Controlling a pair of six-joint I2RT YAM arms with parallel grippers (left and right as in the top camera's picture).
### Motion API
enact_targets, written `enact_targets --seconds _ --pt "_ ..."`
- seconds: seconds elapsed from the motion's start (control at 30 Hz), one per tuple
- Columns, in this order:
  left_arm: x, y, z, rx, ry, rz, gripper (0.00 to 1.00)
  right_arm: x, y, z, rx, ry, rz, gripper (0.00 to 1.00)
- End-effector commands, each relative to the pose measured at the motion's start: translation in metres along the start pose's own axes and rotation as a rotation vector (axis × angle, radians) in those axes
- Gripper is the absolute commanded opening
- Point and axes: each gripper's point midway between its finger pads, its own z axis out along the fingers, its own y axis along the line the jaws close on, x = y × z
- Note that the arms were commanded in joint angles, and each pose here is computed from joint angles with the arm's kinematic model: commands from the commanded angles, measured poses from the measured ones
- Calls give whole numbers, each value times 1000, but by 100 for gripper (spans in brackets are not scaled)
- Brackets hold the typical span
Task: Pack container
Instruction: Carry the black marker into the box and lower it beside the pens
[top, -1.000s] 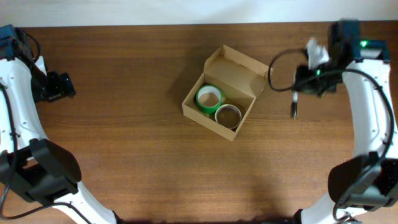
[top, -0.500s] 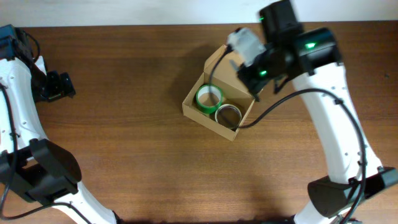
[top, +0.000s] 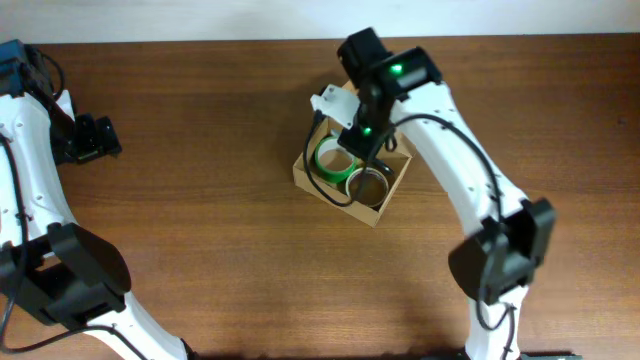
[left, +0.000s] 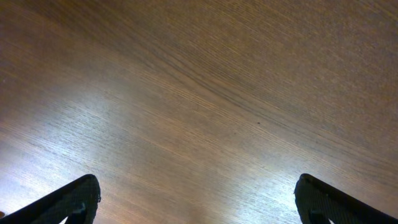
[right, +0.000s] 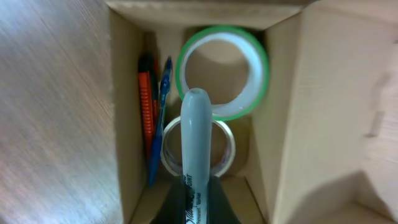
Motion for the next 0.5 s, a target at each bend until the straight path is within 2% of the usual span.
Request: enact_targets --seconds 0.0,0.2,0.47 --pt "1 0 4 6 12 8 100 -1 7 35 -45 68 -2 4" --pt "1 0 4 6 12 8 100 -5 24 67 -103 113 4 4" --pt "1 0 4 6 12 8 100 -20 37 72 -113 80 25 4"
